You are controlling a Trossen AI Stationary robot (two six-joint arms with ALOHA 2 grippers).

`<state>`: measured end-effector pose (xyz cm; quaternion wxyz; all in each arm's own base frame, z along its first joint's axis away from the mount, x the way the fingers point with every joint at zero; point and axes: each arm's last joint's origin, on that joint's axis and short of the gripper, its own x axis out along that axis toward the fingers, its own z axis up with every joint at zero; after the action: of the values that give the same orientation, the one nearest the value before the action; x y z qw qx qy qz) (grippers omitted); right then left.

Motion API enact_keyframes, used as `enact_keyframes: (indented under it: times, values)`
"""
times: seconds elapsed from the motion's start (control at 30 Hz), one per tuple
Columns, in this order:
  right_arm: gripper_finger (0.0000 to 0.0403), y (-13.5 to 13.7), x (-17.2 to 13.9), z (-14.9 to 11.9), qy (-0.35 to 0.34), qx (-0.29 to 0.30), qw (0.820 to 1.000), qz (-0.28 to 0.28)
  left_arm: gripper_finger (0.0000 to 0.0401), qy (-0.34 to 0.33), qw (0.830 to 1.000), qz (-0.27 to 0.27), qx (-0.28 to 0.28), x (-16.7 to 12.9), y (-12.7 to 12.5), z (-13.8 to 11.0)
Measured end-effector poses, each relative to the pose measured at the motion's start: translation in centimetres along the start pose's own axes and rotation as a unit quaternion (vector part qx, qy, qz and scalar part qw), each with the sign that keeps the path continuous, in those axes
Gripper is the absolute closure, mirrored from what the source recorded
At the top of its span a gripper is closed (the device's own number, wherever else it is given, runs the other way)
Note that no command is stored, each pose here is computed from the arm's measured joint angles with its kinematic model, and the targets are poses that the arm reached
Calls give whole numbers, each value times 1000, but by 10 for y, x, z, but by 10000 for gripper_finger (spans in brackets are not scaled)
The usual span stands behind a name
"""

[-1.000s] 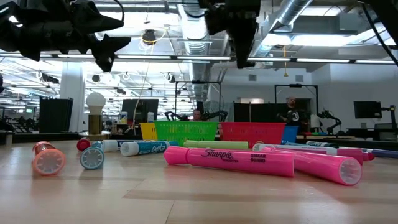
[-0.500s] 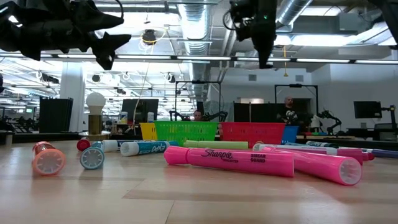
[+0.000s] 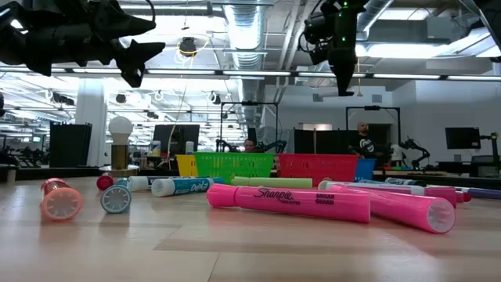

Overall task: Pick & Place Markers
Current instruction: Put the black highlighter into the blue bin

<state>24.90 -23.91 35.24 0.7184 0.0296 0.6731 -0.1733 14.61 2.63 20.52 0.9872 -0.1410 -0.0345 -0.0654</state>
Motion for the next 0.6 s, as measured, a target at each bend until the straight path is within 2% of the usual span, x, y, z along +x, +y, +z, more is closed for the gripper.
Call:
enact_keyframes:
  times: [0.2,0.6]
  values:
    - [359,4,28,1,23,-19,999,14,215,-1,1000,0,0,0,0,0]
    - [359,7,95,1,14,-62,998,8,215,-1,1000,0,0,0,0,0]
